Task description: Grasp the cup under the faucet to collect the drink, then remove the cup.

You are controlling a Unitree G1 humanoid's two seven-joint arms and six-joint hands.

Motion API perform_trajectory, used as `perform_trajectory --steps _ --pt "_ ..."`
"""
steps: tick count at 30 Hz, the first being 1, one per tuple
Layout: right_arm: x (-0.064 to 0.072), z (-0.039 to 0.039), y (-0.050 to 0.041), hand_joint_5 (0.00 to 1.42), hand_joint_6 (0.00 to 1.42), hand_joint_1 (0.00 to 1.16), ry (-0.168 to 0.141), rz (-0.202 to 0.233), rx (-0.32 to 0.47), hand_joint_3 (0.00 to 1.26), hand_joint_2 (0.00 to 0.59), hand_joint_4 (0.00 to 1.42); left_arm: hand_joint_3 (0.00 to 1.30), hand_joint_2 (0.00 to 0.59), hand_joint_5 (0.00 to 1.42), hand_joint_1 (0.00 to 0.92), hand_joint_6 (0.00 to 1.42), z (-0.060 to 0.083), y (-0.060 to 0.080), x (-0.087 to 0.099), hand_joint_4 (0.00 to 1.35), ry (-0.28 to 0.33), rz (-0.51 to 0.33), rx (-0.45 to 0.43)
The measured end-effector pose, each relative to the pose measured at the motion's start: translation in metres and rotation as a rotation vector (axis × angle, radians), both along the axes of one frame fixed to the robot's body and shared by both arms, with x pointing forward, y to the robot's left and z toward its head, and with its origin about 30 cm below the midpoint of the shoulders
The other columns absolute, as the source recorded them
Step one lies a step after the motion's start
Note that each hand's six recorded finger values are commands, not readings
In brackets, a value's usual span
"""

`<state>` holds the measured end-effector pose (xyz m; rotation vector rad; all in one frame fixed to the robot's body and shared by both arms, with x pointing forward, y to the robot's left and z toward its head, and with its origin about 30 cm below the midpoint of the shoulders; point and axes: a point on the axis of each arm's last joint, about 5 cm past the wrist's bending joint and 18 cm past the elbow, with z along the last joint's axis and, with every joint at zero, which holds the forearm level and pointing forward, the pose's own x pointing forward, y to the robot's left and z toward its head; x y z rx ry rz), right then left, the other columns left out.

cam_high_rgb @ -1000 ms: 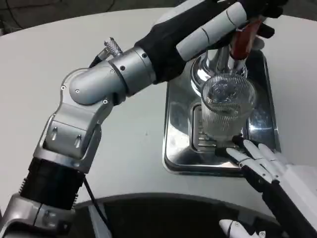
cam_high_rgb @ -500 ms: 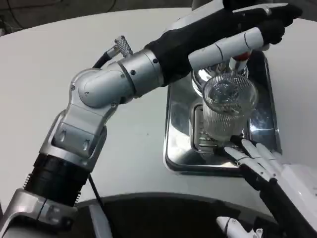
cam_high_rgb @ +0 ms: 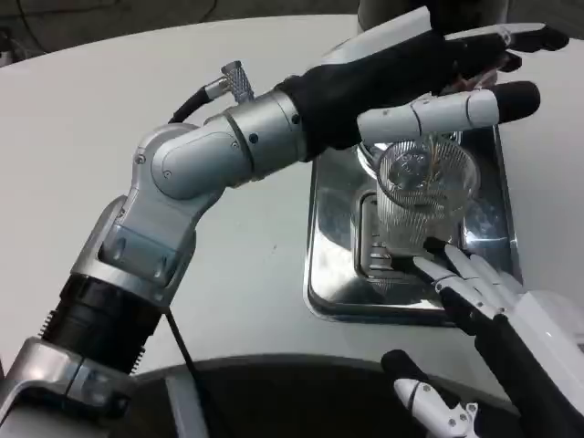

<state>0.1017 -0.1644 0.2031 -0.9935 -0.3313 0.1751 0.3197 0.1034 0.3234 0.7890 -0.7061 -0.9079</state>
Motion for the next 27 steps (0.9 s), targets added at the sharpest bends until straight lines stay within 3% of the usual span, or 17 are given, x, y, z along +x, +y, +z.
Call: perform_trajectory --steps 11,17,27 --pt "0.008 -0.0018 0.0057 0.00 0.00 0.30 0.026 -0.027 0.061 0.13 0.415 0.00 0.11 0.092 0.06 0.000 0.08 0.001 -0.001 -0.001 0.00 -0.041 0.003 0.036" --pt "0.011 -0.0039 0.0063 0.00 0.00 0.38 0.053 -0.062 0.125 0.06 0.361 0.00 0.11 0.092 0.06 0.000 0.08 0.001 -0.001 -0.001 0.00 -0.044 0.002 0.038" --pt "0.013 -0.0133 0.0048 0.09 0.00 0.50 0.019 -0.144 0.313 0.00 0.302 0.03 0.11 0.093 0.06 0.000 0.08 0.001 -0.001 -0.001 0.00 -0.045 0.002 0.039"
